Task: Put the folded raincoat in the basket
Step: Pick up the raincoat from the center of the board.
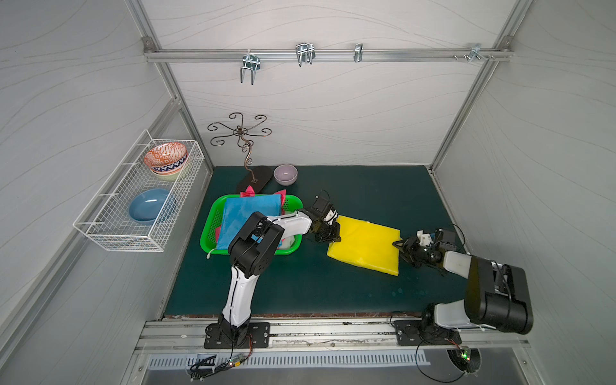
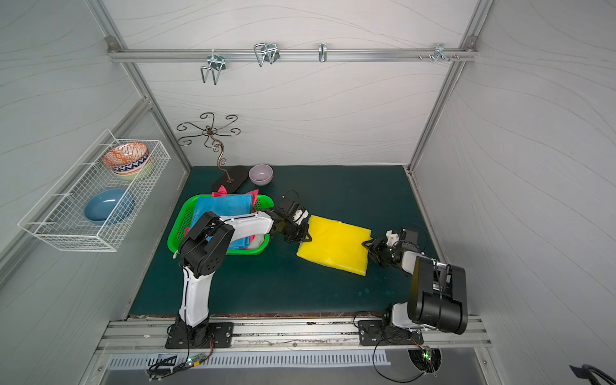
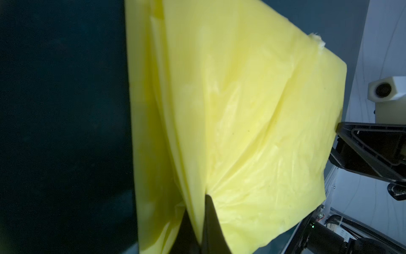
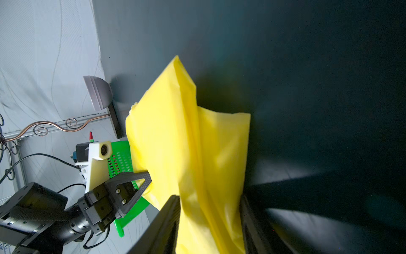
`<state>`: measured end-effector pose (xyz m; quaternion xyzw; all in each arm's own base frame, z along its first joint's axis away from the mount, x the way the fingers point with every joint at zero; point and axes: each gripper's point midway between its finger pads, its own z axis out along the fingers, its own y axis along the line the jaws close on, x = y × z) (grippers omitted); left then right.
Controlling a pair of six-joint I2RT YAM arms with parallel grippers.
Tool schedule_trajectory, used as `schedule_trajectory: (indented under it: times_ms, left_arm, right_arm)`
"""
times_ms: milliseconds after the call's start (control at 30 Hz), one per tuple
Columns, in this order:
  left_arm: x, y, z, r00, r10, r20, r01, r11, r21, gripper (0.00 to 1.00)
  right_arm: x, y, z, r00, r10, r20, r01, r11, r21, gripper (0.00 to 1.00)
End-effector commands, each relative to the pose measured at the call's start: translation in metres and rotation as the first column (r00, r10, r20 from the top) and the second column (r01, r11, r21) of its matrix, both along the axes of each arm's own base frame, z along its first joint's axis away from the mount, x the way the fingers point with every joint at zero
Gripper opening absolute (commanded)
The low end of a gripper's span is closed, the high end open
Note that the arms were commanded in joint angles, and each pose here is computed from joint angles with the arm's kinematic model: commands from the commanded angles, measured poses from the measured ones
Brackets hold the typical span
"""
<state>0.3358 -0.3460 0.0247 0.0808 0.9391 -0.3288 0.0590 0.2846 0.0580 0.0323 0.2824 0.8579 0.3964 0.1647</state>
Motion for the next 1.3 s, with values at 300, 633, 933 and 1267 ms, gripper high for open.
schedule_trajectory:
  times_ms: [300, 633, 933, 1267]
  left_arm:
    - [0.003, -0.004, 0.077, 0.992, -0.008, 0.127, 0.019, 0.996, -0.087, 0.00]
    - [0.009, 0.026, 0.110, 0.990, 0.127, 0.058, -0.119, 0.985, -0.122, 0.00]
    - [0.006, 0.028, 0.119, 0.976, 0.201, -0.084, -0.213, 0.961, -0.177, 0.00]
    - [0.028, 0.042, 0.133, 0.948, 0.278, -0.154, -0.311, 0.910, -0.274, 0.00]
  right_arm:
    - [-0.021, -0.012, -0.007, 0.997, -0.040, -0.071, 0.032, 0.993, -0.110, 0.71]
    - [-0.024, 0.020, 0.004, 0.998, 0.063, -0.026, -0.063, 0.998, -0.006, 0.74]
    - [-0.024, 0.045, -0.003, 0.990, 0.132, -0.049, -0.125, 0.983, 0.135, 0.80]
    - [-0.034, 0.048, -0.007, 0.983, 0.125, -0.133, -0.107, 0.985, 0.138, 0.81]
